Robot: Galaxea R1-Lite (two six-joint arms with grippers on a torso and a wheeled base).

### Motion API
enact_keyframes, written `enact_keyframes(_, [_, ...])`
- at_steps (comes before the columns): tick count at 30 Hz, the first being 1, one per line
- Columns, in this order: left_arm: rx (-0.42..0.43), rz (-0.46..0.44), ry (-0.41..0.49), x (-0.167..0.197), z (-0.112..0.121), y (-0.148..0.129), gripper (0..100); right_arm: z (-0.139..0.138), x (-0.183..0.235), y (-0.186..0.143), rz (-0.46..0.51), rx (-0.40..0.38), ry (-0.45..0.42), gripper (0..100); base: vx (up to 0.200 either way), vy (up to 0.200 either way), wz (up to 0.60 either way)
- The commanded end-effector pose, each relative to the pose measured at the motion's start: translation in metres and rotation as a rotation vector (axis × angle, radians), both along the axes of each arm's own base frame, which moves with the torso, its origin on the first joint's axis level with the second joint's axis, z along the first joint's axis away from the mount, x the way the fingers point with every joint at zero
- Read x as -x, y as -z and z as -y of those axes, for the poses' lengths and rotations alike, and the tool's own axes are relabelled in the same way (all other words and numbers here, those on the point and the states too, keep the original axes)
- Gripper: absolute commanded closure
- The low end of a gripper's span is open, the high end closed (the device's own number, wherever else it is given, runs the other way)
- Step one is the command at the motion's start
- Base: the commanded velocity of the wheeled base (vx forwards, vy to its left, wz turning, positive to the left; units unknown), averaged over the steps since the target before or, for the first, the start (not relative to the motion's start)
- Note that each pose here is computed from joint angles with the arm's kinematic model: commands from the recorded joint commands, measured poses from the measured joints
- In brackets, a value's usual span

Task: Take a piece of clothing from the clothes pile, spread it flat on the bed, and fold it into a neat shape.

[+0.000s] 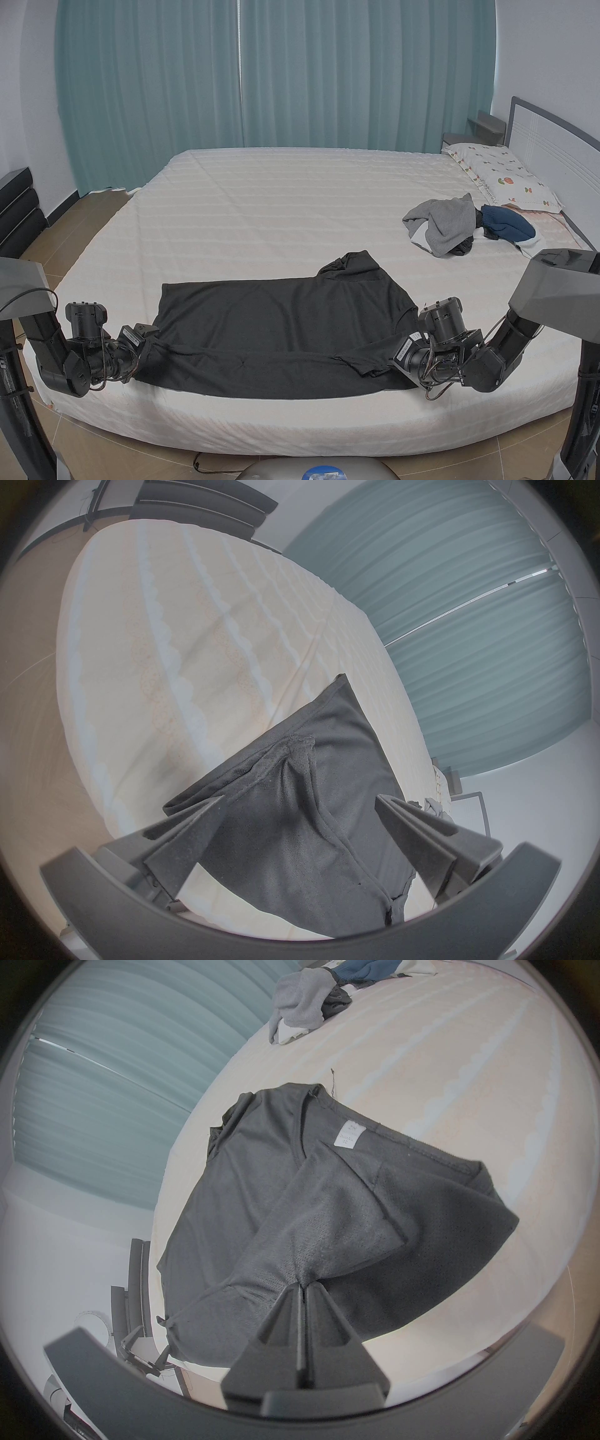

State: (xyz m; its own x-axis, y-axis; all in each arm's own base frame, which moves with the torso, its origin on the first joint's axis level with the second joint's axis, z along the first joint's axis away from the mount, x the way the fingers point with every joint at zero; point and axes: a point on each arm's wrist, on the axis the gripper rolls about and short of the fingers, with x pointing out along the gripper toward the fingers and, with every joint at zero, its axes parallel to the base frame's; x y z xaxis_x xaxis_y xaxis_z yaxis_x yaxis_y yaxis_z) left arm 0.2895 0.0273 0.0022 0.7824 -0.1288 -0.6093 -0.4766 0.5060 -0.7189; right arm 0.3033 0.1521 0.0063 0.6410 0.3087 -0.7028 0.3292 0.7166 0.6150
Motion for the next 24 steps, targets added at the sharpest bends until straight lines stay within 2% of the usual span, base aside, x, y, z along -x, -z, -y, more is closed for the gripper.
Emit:
enact_keyframes(1, [0.002, -0.002, -0.001, 0.000, 0.000, 0.000, 0, -0.002, 0.005, -0.018, 0.021, -0.013, -0.012, 100, 0.000, 0.000, 0.00])
enact_keyframes(15, [0.001, -0.004, 0.000, 0.000, 0.000, 0.001, 0, -0.002, 0.018, -0.019, -0.040, 0.009, -0.025, 100, 0.000, 0.000, 0.00])
enact_keyframes(16, [0.001, -0.004, 0.000, 0.000, 0.000, 0.001, 0, -0.003, 0.020, -0.018, -0.051, 0.011, -0.031, 0, 0.000, 0.000, 0.00])
enact_keyframes(22, [0.000, -0.009, 0.001, 0.000, 0.000, 0.002, 0, -0.002, 0.033, -0.014, -0.093, 0.043, -0.057, 0, 0.000, 0.000, 0.00])
enact_keyframes(24, [0.000, -0.009, 0.001, 0.000, 0.000, 0.002, 0, 0.003, 0.030, -0.022, -0.073, 0.043, -0.051, 0, 0.000, 0.000, 0.00])
